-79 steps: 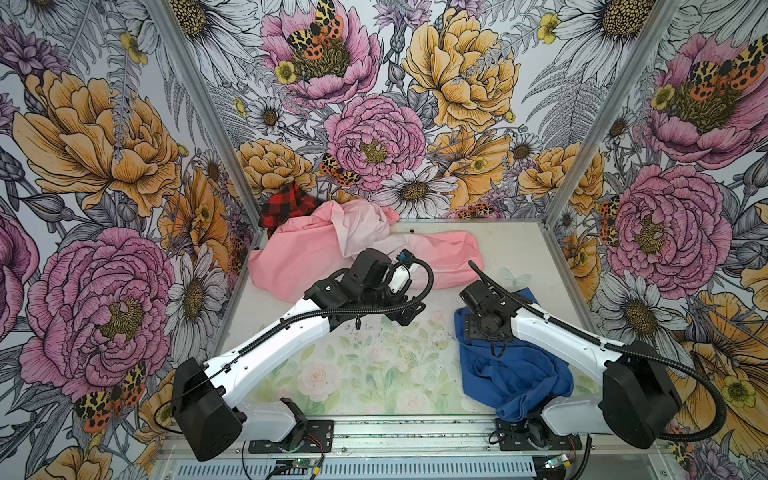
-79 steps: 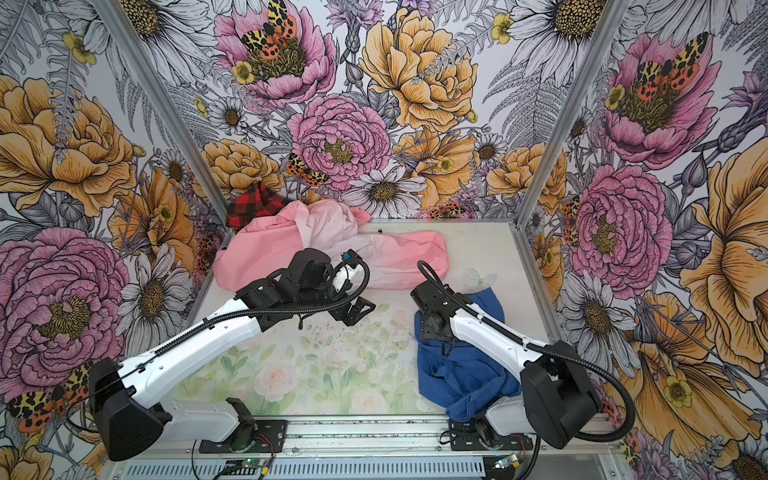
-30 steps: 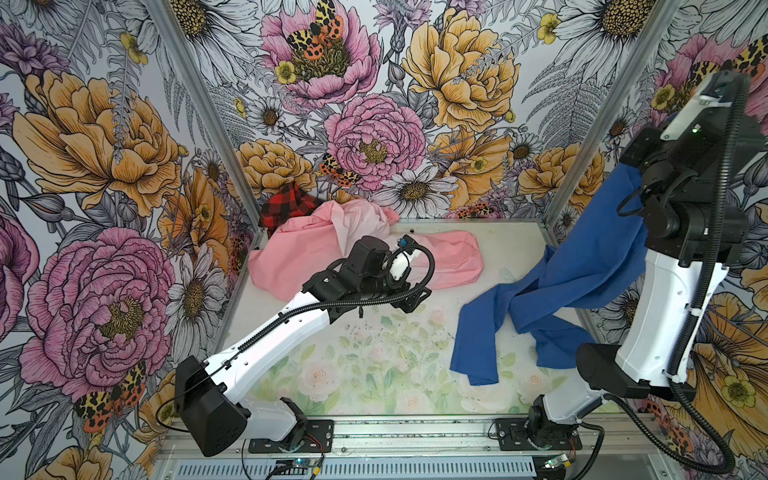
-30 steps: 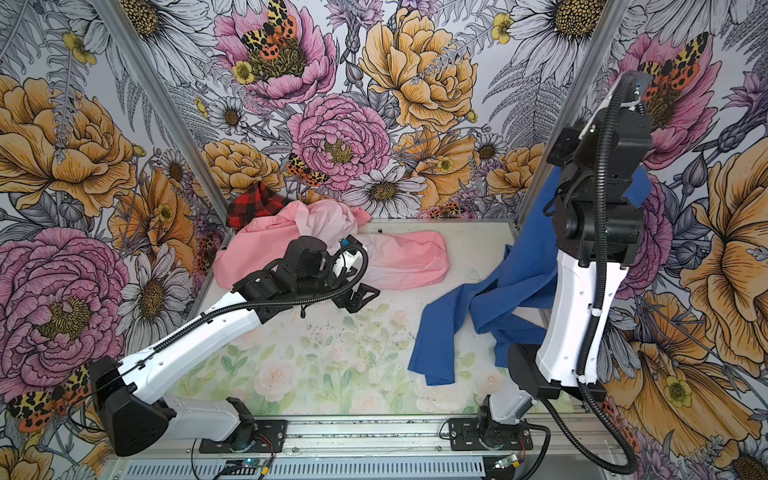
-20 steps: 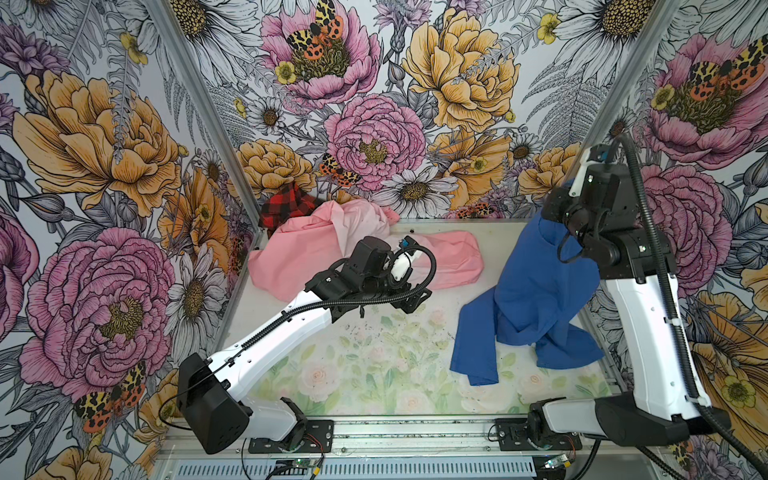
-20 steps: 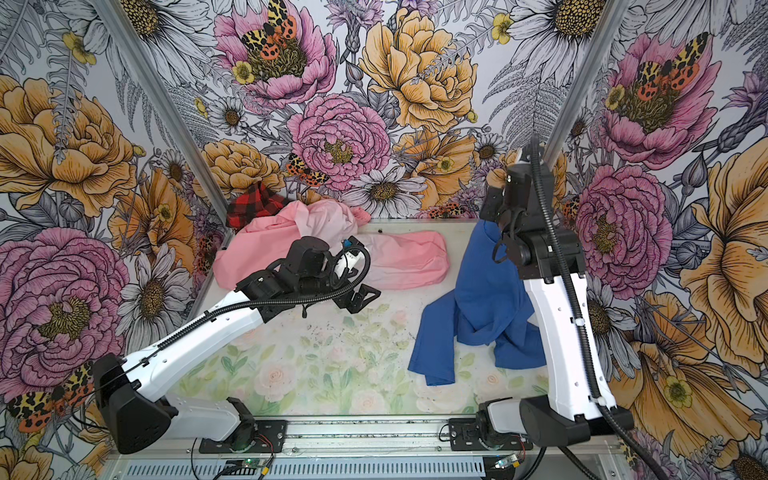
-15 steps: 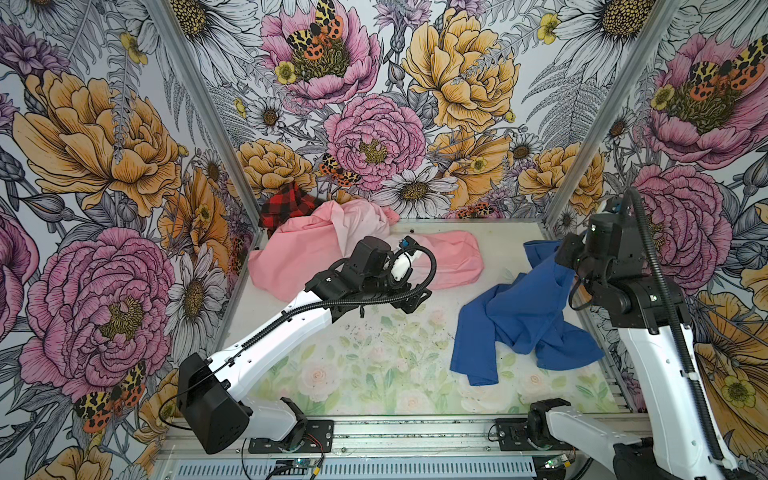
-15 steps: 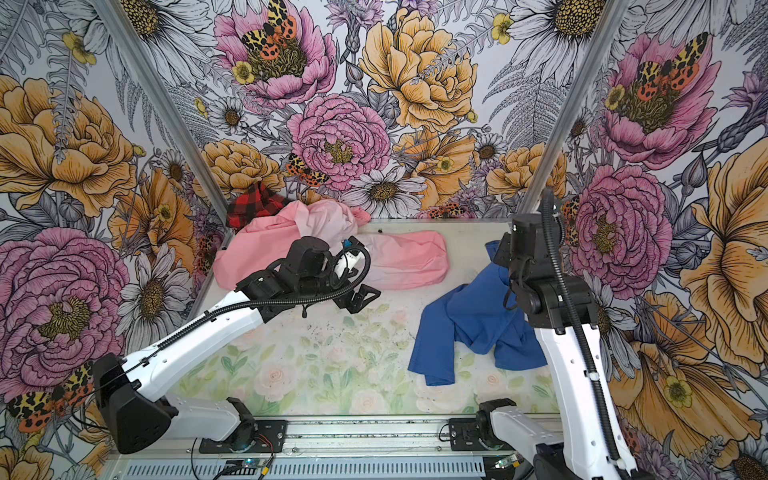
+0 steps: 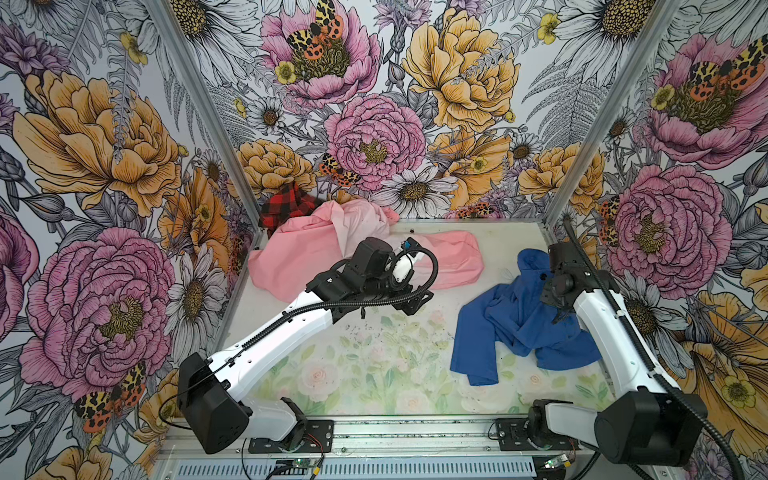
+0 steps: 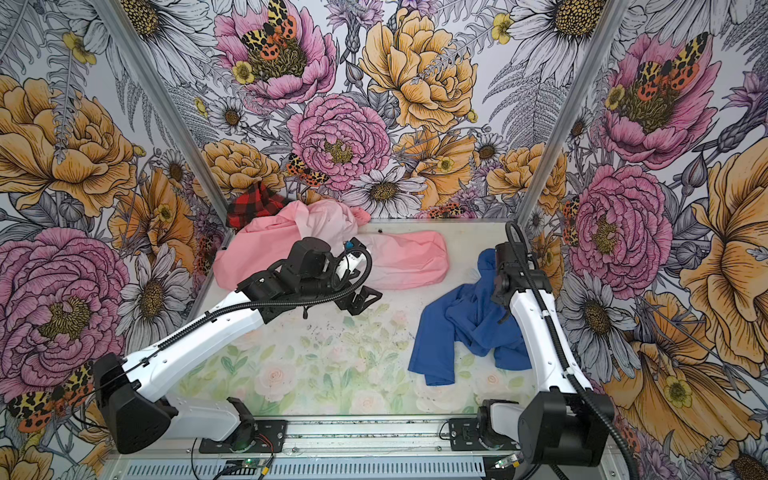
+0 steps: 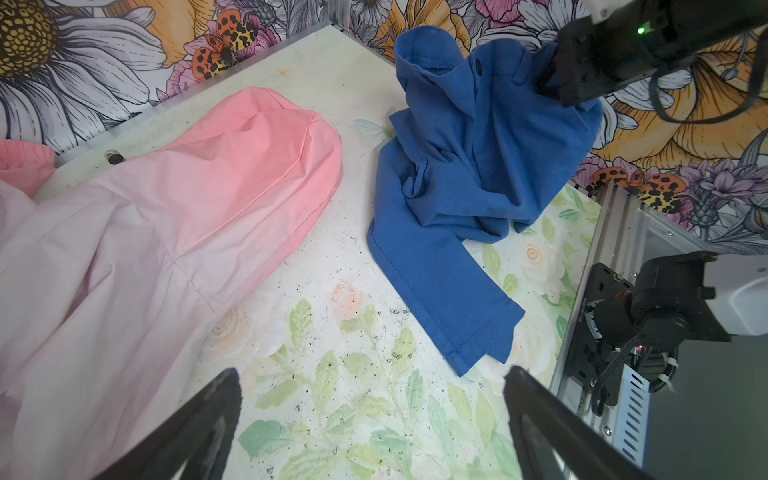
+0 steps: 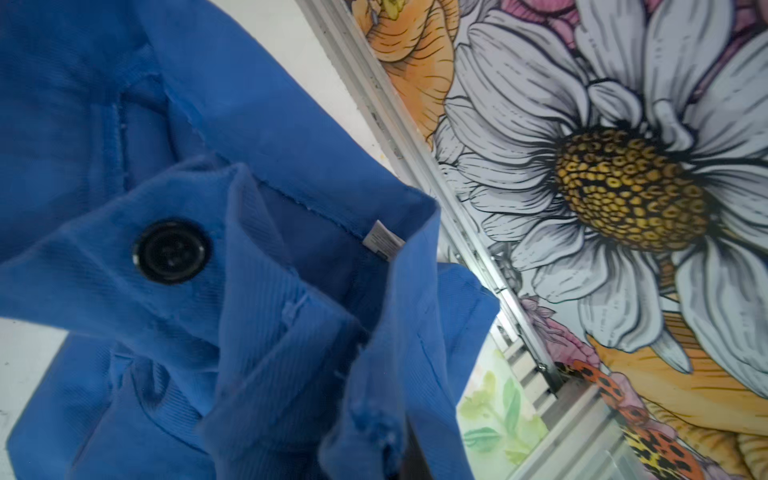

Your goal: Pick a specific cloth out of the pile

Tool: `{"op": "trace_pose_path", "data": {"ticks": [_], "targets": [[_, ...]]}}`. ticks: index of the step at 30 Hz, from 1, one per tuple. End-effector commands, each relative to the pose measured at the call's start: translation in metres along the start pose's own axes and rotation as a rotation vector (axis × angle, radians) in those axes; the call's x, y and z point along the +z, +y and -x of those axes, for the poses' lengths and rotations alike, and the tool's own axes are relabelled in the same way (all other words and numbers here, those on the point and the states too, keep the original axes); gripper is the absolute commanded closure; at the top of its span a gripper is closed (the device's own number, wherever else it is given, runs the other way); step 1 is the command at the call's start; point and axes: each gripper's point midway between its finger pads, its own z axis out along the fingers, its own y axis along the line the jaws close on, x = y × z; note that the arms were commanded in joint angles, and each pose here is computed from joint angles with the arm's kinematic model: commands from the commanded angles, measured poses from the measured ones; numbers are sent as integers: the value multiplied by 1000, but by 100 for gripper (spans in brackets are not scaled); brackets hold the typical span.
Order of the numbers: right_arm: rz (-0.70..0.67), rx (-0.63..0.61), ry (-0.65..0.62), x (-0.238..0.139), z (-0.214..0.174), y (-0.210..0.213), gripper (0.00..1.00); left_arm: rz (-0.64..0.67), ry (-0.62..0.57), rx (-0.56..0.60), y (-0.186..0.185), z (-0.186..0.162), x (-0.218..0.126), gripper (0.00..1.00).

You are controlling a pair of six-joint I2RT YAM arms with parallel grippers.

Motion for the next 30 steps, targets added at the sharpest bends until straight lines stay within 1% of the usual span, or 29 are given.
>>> {"op": "trace_pose_path", "data": {"ticks": [1,3,5,6,8,9,10,12,13,17,20,22,24,26,27,29,30], "targets": [[121,-85,-52,-10,18,34,56,-90,-26,44,-19,5,-8,1],[78,-158,-107,-22,10,37,39,-172,-18,60,-34,2,-13,1],[65,-167,-152,-36,2,36,25,-219,-9,71,-42,-4,-14,1],[80,-168,-151,-39,-5,37,19,-229,-3,81,-45,-6,-14,1],[90,-168,-99,-39,-20,35,5,-229,11,91,-46,-10,-13,1],[91,-185,-49,-34,-30,36,4,-224,15,90,-45,-11,-11,1],[73,-190,-28,-33,-34,37,1,-218,16,88,-43,-11,-10,1],[47,-226,-20,-38,-37,43,1,-215,20,86,-42,-11,-9,1],[28,-235,-44,-45,-35,45,1,-214,20,87,-42,-10,-9,1],[105,-283,-143,-80,-28,73,1,-202,20,86,-39,-10,-9,1],[129,-354,-209,-104,-35,90,1,-198,19,86,-39,-10,-10,1],[136,-399,-228,-109,-46,99,1,-189,17,85,-37,-9,-11,1],[169,-464,-199,-107,-64,113,1,-176,26,77,-33,-9,-13,1],[222,-562,-93,-96,-97,135,1,-157,38,53,-29,-9,-16,1],[223,-588,-46,-90,-112,142,2,-157,43,38,-29,-9,-19,1],[181,-564,28,-78,-136,146,5,-156,43,10,-29,-11,-30,1],[177,-545,30,-76,-145,148,5,-146,41,-3,-29,-14,-37,1]]}}
